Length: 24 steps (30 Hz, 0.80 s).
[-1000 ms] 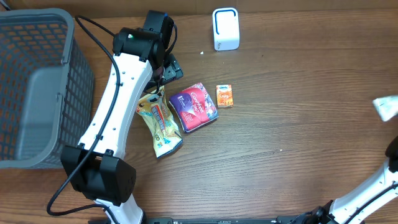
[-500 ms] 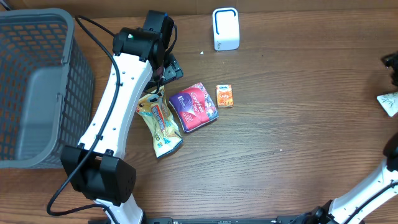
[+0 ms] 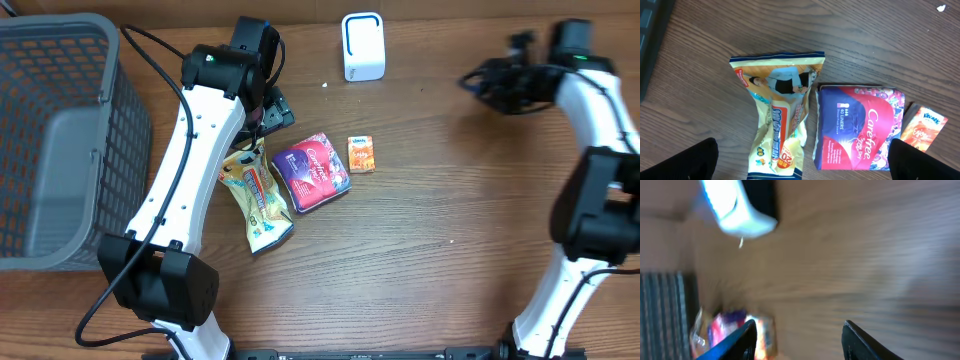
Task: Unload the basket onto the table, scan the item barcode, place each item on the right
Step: 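Reach right gripper to the orange Kleenex pack and grasp it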
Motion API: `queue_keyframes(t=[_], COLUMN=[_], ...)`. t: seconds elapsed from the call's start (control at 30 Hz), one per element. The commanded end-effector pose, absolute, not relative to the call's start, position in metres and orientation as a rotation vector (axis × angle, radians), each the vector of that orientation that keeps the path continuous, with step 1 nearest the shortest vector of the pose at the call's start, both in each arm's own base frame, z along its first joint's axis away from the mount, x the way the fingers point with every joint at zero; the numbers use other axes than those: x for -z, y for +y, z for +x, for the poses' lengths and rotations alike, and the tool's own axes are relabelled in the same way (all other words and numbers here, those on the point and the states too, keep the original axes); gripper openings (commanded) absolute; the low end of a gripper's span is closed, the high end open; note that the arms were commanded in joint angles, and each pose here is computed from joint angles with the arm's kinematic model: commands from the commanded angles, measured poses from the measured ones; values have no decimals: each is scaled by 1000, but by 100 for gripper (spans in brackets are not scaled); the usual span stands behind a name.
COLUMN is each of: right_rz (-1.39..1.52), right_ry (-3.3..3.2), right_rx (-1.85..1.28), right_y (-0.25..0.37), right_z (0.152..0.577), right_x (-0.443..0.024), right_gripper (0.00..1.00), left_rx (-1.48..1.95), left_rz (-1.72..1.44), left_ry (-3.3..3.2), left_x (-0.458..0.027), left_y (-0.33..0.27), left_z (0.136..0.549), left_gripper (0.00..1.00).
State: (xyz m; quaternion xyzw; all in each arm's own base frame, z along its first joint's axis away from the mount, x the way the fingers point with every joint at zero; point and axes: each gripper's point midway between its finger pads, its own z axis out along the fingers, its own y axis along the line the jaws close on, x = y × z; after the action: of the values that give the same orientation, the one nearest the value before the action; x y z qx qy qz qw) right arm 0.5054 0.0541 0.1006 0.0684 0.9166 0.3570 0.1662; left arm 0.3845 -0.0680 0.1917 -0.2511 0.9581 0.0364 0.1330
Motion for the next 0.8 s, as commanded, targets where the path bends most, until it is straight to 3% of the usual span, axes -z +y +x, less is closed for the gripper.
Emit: queue_keyframes(t=[0.0, 0.2, 0.37, 0.57, 0.77], right_rz=[12, -151, -213, -18, 32], right_ry=[2677, 2762, 2826, 2873, 2925], right_rx=[-954, -828, -842, -563, -542], right_y=[109, 167, 202, 202, 205], right_z=[494, 475, 452, 456, 440], right_x=[-99, -87, -81, -63, -40], right_gripper=[57, 66, 53, 43, 45], left_rx=[-108, -108, -108, -108, -108], left_rz=[-741, -741, -741, -741, -741], left_ry=[2788, 2788, 2788, 2788, 2788], left_x=[-187, -187, -187, -187, -187], left_y=[-69, -69, -69, -69, -69], left_z=[385, 385, 385, 385, 385], left_gripper=[100, 100, 100, 100, 100])
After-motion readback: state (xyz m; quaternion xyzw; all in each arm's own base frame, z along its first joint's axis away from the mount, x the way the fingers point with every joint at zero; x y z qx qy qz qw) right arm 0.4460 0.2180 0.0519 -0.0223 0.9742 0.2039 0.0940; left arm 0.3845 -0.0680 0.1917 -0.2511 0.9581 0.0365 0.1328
